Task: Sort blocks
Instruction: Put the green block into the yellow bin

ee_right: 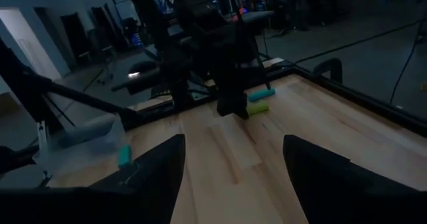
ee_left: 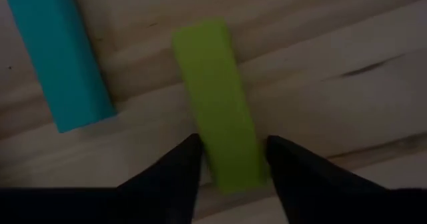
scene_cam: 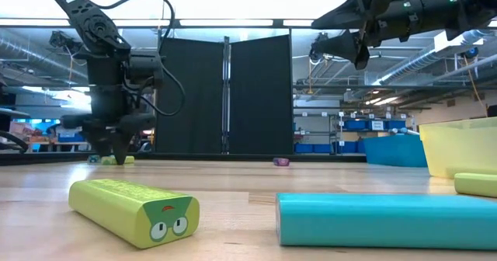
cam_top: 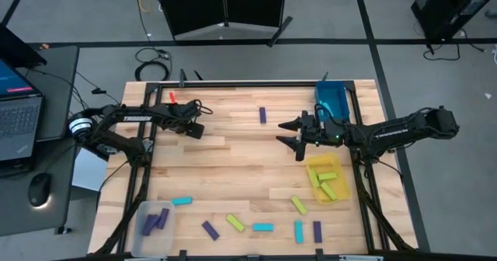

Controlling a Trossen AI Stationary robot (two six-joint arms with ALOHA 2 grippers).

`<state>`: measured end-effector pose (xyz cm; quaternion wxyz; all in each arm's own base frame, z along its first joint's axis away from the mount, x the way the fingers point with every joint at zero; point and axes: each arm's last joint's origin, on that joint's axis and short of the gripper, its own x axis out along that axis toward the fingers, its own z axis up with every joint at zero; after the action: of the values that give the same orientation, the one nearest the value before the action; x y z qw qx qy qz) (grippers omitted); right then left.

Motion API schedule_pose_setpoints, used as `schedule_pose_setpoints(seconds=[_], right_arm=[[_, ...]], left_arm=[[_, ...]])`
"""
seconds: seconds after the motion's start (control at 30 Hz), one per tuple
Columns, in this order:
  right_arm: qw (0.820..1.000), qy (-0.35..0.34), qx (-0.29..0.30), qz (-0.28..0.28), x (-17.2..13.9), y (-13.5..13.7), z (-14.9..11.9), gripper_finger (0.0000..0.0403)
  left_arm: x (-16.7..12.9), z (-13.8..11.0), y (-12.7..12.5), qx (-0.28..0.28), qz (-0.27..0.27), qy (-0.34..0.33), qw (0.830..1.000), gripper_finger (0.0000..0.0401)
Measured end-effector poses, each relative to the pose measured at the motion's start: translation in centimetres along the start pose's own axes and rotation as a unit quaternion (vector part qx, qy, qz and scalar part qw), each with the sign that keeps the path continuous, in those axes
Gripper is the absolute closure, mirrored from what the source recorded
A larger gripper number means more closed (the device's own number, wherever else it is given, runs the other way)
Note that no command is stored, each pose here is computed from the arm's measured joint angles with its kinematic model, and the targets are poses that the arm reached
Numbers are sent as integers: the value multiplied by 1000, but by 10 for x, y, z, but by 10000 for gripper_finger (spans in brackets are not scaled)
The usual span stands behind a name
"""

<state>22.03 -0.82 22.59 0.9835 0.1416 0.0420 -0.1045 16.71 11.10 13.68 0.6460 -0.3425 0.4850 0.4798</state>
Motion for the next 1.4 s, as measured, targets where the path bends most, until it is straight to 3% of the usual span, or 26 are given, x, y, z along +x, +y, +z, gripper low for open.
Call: schedule_pose_setpoints(seconds=[0.13,0.4,0.6,0.8,0.93,1.13,1.4], right_arm=[[1000,-4,1,1,0,0,1,140],[999,-46,-7,21,-8,6,13,142],[991,-111,-43,55,-24,21,44,146],[974,-195,-74,90,-48,39,87,146],[959,-248,-83,110,-67,49,114,149],[943,-292,-91,133,-86,59,138,153],[941,-290,-86,149,-90,66,140,154]], left_arm=[[0,0,0,6,-5,1,1000,298],[-4,0,-6,41,-10,-15,999,298],[-36,12,-42,99,-91,-92,987,298],[-82,19,-99,150,-241,-206,937,298],[-101,16,-140,178,-305,-241,904,298],[-102,11,-219,246,-358,-259,863,298],[-97,14,-323,317,-431,-266,802,298]])
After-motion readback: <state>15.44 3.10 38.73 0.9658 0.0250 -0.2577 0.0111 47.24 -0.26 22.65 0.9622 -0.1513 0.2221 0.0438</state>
